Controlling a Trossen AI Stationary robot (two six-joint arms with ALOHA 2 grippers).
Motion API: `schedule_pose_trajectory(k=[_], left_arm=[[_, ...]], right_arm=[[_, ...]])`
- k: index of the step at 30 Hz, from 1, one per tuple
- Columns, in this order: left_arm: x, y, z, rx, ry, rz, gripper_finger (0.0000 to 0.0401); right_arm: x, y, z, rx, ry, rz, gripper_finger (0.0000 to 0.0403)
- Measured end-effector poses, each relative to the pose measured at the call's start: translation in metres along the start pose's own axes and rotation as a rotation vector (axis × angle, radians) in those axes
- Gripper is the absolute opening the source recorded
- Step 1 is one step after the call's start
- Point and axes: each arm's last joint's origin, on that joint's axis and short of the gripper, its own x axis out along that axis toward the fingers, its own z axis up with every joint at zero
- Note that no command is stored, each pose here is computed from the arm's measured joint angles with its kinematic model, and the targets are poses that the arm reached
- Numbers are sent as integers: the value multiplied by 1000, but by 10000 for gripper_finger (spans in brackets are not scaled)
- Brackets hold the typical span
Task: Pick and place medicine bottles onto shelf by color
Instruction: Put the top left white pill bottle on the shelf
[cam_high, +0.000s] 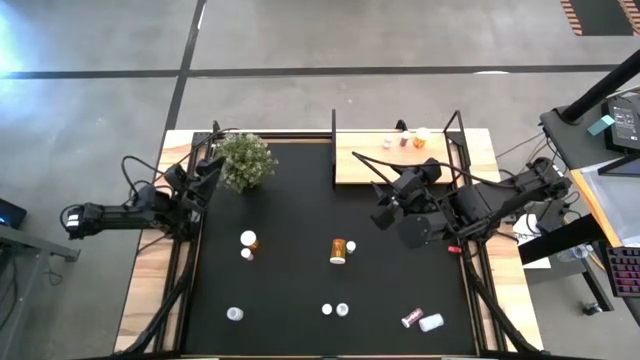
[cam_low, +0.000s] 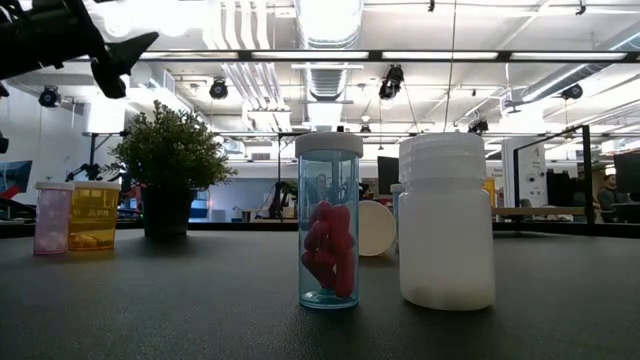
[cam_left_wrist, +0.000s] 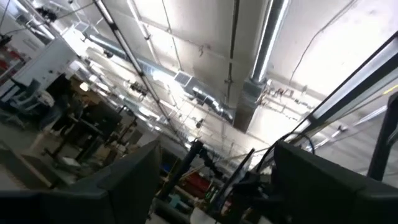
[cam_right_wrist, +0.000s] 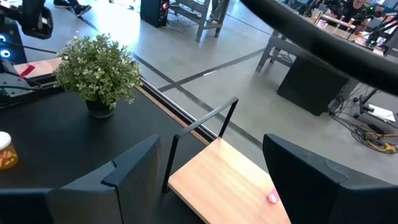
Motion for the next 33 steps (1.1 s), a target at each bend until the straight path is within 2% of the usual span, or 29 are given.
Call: schedule_pose_trajectory(k=[8, 12, 22, 28, 33], left_arm=[[0, -1, 3, -14, -24, -14, 295], [0, -2, 3, -25, -31, -26, 295], [-3, -10, 24, -122, -227, -126, 295], [7, -19, 29, -115, -179, -182, 295], [26, -28, 31, -88, -107, -163, 295]], right_arm=[[4, 8, -3, -23, 8, -7, 272], [7, 13, -6, -95, 15, -11, 272], [6, 10, -4, -83, 7, -12, 272], [6, 11, -4, -85, 7, -12, 272], [7, 12, -5, -88, 9, -13, 272]])
